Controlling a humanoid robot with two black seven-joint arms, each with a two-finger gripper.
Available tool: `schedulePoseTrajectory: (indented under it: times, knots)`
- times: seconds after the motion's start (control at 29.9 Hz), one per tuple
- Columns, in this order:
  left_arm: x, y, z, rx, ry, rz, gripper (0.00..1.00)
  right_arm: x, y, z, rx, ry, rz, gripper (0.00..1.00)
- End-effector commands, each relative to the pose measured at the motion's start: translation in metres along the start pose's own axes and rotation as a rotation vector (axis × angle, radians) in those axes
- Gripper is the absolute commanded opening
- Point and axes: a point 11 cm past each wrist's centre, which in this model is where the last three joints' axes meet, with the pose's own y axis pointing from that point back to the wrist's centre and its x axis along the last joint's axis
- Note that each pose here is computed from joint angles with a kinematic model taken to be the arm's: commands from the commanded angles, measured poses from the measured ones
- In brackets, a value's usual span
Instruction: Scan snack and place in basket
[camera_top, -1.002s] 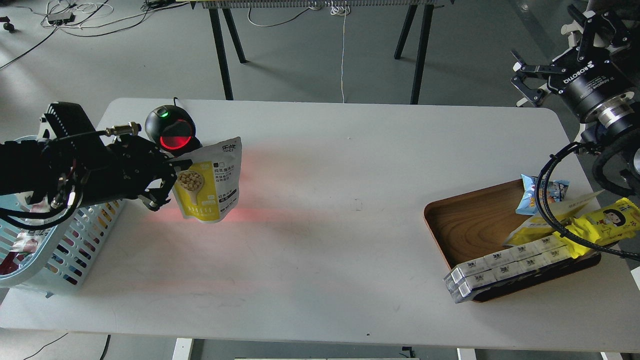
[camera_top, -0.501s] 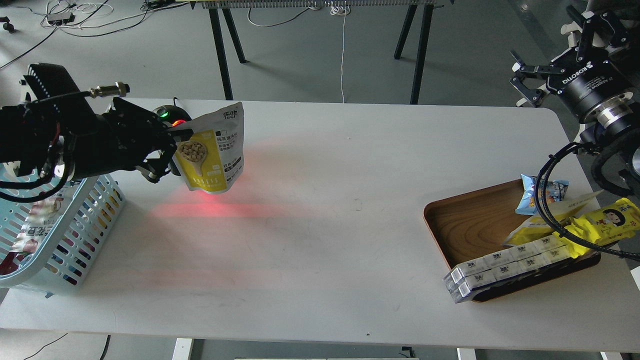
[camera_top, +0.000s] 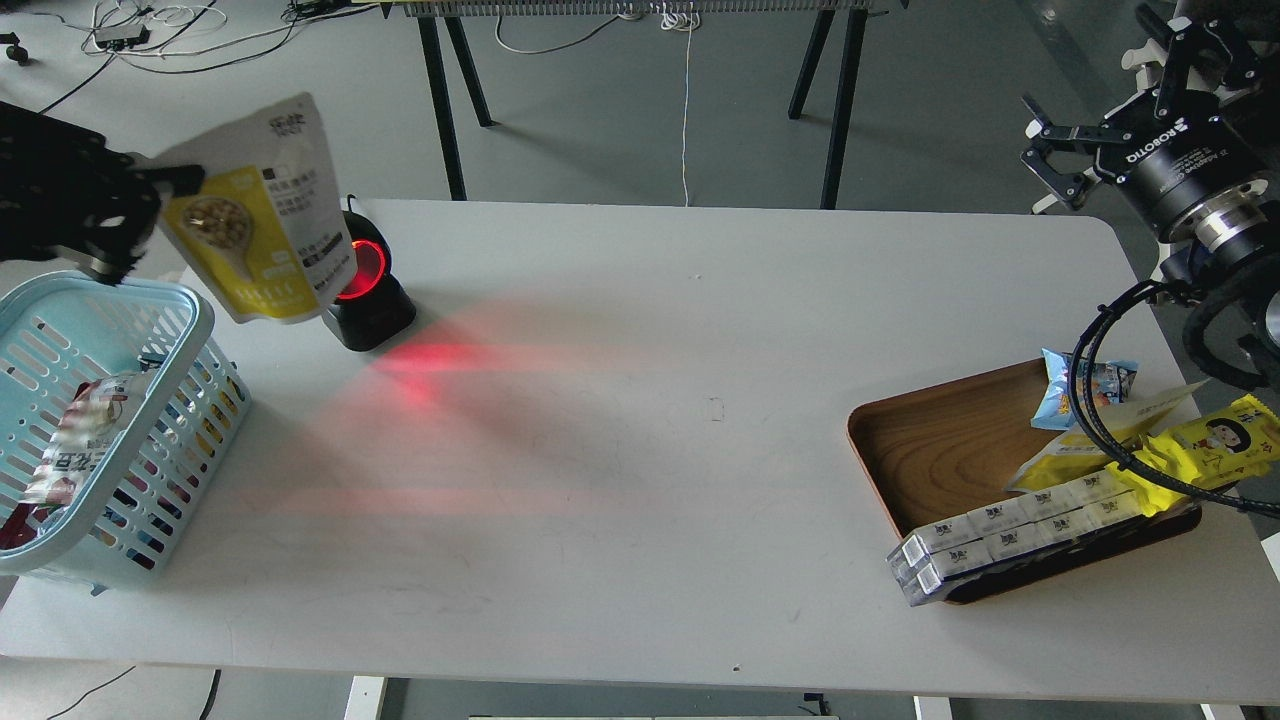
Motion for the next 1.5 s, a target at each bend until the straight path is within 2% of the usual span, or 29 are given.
schedulePoseTrajectory:
  times: [0.0, 0.2, 0.5, 1.1, 1.4, 1.47]
  knots:
    - [-0.002, 0.027, -0.028, 0.082, 0.077, -0.001, 0.00, 0.000, 0.000, 0.000, 0.000, 0.001, 0.000, 1.00]
    - [-0.027, 0.056, -0.056, 0.154, 0.251, -0.016, 0.00, 0.000, 0.000, 0.002, -0.003, -0.001, -0.001, 1.00]
    - [-0.087, 0.069, -0.075, 0.239, 0.283, -0.061, 0.00, 0.001, 0.000, 0.002, -0.006, 0.001, 0.003, 1.00]
    - [-0.197, 0.085, -0.047, 0.262, 0.352, -0.183, 0.00, -0.001, -0.001, 0.003, -0.010, 0.004, -0.002, 1.00]
    - [-0.220, 0.085, -0.034, 0.247, 0.373, -0.211, 0.00, 0.001, 0.000, 0.004, -0.011, 0.004, 0.002, 1.00]
    - [-0.219, 0.085, -0.035, 0.250, 0.378, -0.206, 0.06, 0.001, 0.000, 0.004, -0.009, 0.004, 0.002, 1.00]
